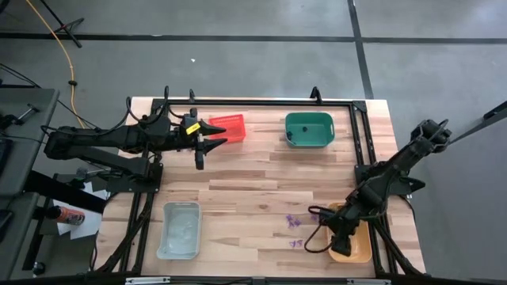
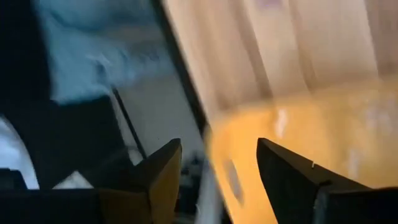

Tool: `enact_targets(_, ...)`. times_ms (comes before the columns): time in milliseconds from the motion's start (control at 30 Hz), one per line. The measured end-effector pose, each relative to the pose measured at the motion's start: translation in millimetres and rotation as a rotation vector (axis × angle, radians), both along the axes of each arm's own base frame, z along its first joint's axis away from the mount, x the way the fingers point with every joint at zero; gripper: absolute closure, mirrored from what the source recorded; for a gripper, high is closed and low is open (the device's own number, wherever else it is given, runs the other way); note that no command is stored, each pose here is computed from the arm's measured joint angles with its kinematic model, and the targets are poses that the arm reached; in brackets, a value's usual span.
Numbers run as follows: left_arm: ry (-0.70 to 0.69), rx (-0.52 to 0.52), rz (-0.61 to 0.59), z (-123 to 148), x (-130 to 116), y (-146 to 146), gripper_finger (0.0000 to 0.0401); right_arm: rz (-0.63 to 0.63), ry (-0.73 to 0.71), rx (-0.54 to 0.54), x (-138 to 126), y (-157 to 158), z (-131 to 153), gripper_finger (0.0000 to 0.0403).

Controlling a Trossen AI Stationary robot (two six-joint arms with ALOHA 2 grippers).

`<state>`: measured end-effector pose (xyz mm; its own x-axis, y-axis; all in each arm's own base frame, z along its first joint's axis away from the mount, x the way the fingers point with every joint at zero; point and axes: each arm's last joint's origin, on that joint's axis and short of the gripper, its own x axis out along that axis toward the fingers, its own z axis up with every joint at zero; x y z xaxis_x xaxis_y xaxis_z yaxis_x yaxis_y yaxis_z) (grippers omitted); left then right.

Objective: Sort Halloween decoration
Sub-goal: Put the purple witch hat toy into the orange bin

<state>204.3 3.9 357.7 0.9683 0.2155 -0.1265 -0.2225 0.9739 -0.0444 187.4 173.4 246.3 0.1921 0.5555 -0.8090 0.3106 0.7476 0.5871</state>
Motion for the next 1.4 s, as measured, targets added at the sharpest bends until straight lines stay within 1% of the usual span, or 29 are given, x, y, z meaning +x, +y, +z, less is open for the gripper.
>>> enact_targets(100, 0.0, 0.0, 0.0, 0, 0, 0, 0.0265, -0.017, -0.195, -0.046, 16, 0, 23, 0.02)
enact_targets(133, 0.0, 0.0, 0.0, 0, 0, 0, 0.0265, -0.003, -0.247, -0.081, 22, 0, 28, 0.0203)
enact_targets(200, 0.0, 0.0, 0.0, 0, 0, 0, 0.0265, 0.069, -0.295, -0.169, 34, 3, 32, 0.0211)
enact_targets(367, 0.007, 0.0, 0.0, -1, 0, 0, 0.0265, 0.353, -0.363, -0.395, 71, 24, 20, 0.0236)
enact_targets(433, 0.007, -0.001, 0.0, -1, 0, 0, 0.0265, 0.453, -0.361, -0.466, 83, 34, 8, 0.0243)
enact_targets(500, 0.007, -0.001, 0.0, -1, 0, 0, 0.0265, 0.517, -0.339, -0.509, 94, 42, -5, 0.0246)
enact_targets(600, 0.007, -0.001, -0.001, -1, 0, 0, 0.0265, 0.562, -0.279, -0.541, 103, 50, -23, 0.0247)
enact_targets(733, 0.007, -0.001, -0.001, -1, 0, 0, 0.0265, 0.583, -0.212, -0.571, 107, 52, -46, 0.0247)
enact_targets(867, 0.007, -0.001, -0.001, -1, 0, 0, 0.0265, 0.552, -0.15, -0.583, 105, 51, -62, 0.0247)
enact_targets(1000, 0.007, -0.001, -0.001, -1, 0, 0, 0.0265, 0.521, -0.143, -0.576, 103, 50, -72, 0.0247)
enact_targets(1400, 0.006, -0.002, -0.002, -1, 0, 0, 0.0265, 0.524, -0.139, -0.564, 97, 46, -91, 0.0247)
